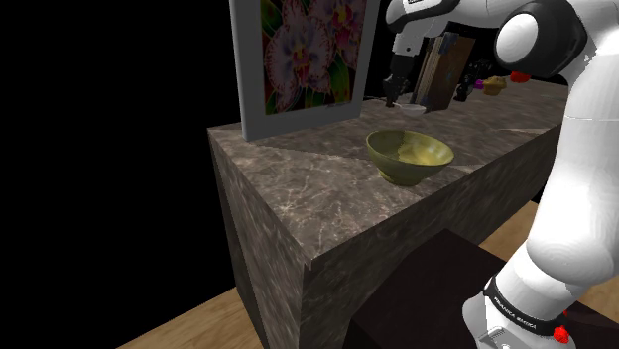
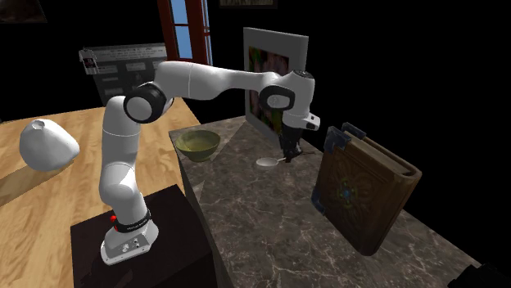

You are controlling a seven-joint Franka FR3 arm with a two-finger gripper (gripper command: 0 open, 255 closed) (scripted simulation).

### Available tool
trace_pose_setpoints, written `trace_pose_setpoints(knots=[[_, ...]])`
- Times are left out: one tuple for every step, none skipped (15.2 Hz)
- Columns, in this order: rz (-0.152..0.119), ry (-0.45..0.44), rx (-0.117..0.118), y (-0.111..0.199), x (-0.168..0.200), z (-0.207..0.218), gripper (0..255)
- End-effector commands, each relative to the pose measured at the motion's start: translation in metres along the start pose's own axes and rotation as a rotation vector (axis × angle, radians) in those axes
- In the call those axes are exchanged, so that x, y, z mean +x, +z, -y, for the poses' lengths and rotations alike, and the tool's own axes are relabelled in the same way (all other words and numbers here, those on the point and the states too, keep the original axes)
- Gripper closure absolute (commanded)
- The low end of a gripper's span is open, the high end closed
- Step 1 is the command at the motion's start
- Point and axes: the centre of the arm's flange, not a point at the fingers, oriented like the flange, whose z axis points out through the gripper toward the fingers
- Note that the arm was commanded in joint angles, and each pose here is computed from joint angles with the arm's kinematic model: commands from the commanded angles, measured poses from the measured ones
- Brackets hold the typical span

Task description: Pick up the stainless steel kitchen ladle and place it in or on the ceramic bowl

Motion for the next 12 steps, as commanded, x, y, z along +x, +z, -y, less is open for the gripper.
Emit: trace_pose_setpoints(knots=[[0.0, 0.0, 0.0, -0.011, 0.0, 0.002, 255], [0.0, 0.0, 0.0, -0.016, 0.0, 0.002, 255], [0.0, 0.0, 0.0, -0.021, -0.001, 0.003, 255], [0.0, 0.0, 0.0, -0.027, -0.001, 0.003, 255], [0.0, 0.0, 0.0, -0.032, -0.001, 0.004, 255], [0.0, 0.0, 0.0, -0.037, -0.001, 0.004, 255], [0.0, 0.0, 0.0, -0.042, -0.001, 0.005, 255], [0.0, 0.0, 0.0, -0.048, -0.001, 0.006, 255], [0.0, 0.0, 0.0, -0.053, -0.001, 0.006, 255], [0.0, 0.0, 0.0, -0.058, -0.001, 0.007, 255], [0.0, 0.0, 0.0, -0.063, -0.002, 0.007, 255], [0.0, 0.0, 0.0, -0.069, -0.002, 0.008, 255]])
